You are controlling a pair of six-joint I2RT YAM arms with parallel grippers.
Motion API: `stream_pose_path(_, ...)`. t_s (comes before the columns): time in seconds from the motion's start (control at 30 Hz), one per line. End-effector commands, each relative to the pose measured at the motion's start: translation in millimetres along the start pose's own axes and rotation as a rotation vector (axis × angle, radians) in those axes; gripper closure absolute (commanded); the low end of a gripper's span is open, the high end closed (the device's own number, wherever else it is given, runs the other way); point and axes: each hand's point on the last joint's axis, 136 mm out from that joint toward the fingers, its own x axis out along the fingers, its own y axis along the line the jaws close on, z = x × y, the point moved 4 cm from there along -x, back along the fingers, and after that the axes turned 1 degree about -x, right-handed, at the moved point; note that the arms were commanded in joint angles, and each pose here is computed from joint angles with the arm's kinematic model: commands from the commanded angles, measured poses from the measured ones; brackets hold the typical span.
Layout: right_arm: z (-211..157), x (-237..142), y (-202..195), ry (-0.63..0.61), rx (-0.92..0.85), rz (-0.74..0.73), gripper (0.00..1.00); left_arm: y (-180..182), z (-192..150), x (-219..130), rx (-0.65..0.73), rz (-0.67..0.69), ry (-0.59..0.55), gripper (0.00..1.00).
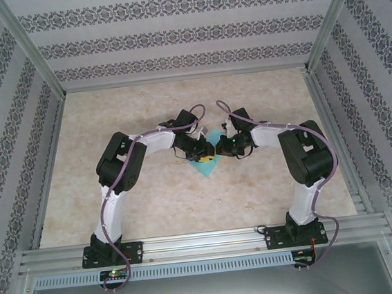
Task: Fold a paper plane with a square sheet of paper (pick it up from the middle)
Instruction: Fold the triangle a second time at the center of the table.
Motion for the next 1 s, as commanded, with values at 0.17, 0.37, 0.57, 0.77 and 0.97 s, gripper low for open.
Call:
stream_pose_path(0.17, -2, -18, 7, -0.032, -0.017, -0.009, 0.89, 22, -6, 13, -0.016, 0.072, 0.005, 0.57)
stream_pose_path(0.37, -2, -39, 1, -0.078, 0.015, 0.03, 0.89, 22, -6, 13, -0.013, 0.062, -0.002, 0.54)
stream_pose_path(0.57, -11, -49, 8, -0.094, 0.067, 0.161, 0.91, 18, -7, 8, -0.004, 0.059, -0.014, 0.61)
stream_pose_path(0.77, -22, -51, 18, -0.086, 0.106, 0.264, 0.94, 15, -8, 4, 0.008, 0.059, -0.022, 0.76)
stream_pose_path(0.97, -27, -38, 23, -0.064, 0.117, 0.277, 0.95, 15, -10, 3, 0.012, 0.061, -0.021, 0.8)
